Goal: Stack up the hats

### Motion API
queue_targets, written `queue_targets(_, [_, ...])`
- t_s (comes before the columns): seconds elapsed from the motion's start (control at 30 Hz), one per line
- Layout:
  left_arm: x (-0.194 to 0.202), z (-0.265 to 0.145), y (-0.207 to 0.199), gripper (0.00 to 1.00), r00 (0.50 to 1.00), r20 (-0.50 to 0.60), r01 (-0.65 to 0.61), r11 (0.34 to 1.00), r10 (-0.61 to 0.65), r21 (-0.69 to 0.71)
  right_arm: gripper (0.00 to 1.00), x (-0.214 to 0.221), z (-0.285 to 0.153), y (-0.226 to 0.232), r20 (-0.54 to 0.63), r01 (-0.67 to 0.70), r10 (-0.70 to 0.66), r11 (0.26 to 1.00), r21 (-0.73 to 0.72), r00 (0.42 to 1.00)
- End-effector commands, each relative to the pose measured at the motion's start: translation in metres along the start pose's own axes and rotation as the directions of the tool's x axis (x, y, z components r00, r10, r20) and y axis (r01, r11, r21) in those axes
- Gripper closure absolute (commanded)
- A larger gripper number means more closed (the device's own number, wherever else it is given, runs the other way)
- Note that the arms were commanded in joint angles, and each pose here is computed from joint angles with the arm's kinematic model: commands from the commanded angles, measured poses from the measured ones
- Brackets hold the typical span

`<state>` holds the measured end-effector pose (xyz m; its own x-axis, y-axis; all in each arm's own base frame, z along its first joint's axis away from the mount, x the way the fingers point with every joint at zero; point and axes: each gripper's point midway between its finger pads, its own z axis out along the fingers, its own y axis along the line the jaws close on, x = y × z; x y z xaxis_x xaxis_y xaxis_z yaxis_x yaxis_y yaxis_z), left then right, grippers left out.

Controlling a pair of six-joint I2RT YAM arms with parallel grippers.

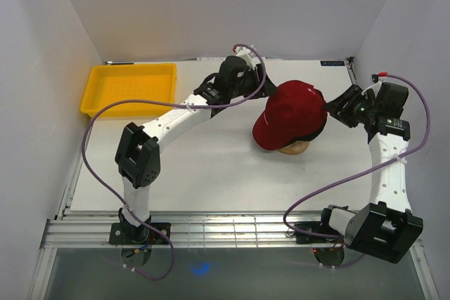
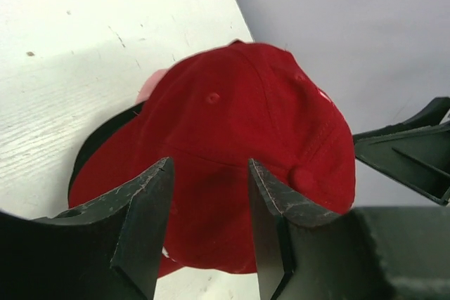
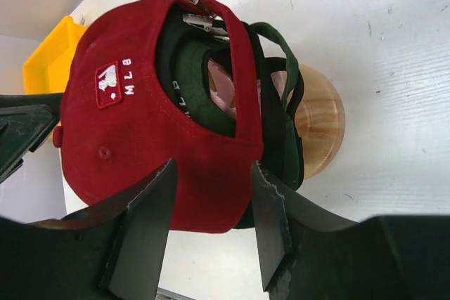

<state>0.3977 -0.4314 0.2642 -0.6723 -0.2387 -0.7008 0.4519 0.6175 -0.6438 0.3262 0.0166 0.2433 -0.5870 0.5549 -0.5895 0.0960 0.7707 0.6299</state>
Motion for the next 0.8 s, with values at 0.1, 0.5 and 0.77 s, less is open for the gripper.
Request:
queue_targets(0.1, [0.004,-0.002,-0.033,0.44,0.996,-0.005,-0.087,0.995,0.087,0.041,0.49,0.006,0.002,-0.005,-0.009,-0.019,0.019,1.000,-0.014,1.000])
queue_targets(0.5, [0.017,0.001,-0.040,0.45,0.995,-0.027,-0.099,0.994,0.101,0.042,0.42,0.025,0.017,-0.017,-0.023,-0.120,0.118,0.984,-0.135,0.993])
queue_targets(0.77, [0.030,0.003,-0.037,0.45,0.993,-0.049,-0.102,0.994,0.104,0.028,0.60,0.019,0.014,-0.023,0.015,-0.131,0.134,0.984,-0.125,0.991])
